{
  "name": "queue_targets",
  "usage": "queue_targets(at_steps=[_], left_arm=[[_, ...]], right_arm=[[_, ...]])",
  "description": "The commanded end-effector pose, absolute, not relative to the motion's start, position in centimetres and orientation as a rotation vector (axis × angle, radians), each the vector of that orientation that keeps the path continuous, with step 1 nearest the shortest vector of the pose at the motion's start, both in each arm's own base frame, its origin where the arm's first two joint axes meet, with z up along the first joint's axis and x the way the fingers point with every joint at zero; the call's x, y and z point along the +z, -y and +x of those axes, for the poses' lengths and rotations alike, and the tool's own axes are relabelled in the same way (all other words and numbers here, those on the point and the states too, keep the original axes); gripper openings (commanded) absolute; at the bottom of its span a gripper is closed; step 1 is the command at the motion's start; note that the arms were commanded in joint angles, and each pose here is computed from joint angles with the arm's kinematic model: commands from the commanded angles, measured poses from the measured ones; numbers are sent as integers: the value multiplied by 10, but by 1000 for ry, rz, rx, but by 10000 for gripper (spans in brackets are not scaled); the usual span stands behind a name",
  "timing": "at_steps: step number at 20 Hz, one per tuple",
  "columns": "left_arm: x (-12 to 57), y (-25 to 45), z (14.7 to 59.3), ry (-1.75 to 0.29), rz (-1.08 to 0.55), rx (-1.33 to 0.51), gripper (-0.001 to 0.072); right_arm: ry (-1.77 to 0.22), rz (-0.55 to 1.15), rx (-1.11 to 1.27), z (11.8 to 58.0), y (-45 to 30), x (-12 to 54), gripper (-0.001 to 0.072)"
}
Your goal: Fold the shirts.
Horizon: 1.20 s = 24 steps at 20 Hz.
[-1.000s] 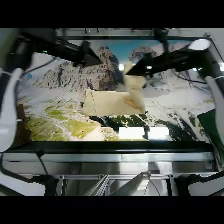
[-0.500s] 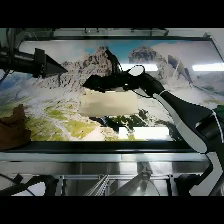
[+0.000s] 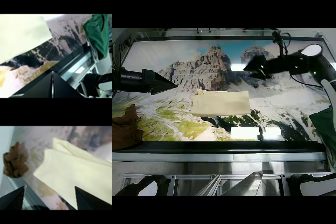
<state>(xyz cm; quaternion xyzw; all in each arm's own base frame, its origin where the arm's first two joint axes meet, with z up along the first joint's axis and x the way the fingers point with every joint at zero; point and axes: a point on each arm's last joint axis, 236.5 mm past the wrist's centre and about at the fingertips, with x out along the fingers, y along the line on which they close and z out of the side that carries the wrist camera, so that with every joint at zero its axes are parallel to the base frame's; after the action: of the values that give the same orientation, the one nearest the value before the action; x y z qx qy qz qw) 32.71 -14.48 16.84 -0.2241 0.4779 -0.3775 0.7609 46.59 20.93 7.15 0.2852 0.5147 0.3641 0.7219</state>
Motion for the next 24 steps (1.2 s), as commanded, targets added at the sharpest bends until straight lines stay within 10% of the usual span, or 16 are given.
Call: queue_targets(at_steps=[1, 4, 7, 14, 17, 19, 24], left_arm=[[165, 146, 316, -1039, -489, -820, 17], [167, 147, 312, -1033, -484, -820, 20], [173, 147, 308, -1012, -470, -821, 450], [178, 148, 305, -999, -461, -823, 454], [178, 148, 305, -1000, -461, -823, 454], [178, 148, 305, -1001, -461, -824, 454], [178, 148, 305, -1000, -461, -823, 451]], right_arm=[[-1360, 572, 601, 439, -153, -6, 692], [-1414, 610, 556, 447, -151, -50, 692], [-1471, 685, 561, 444, -162, -79, 692], [-1587, 690, 641, 418, -223, -119, 687], [-1515, 781, 749, 425, -256, -103, 448], [-1469, 842, 819, 428, -271, -85, 28], [-1344, 838, 951, 439, -263, 7, 24]])
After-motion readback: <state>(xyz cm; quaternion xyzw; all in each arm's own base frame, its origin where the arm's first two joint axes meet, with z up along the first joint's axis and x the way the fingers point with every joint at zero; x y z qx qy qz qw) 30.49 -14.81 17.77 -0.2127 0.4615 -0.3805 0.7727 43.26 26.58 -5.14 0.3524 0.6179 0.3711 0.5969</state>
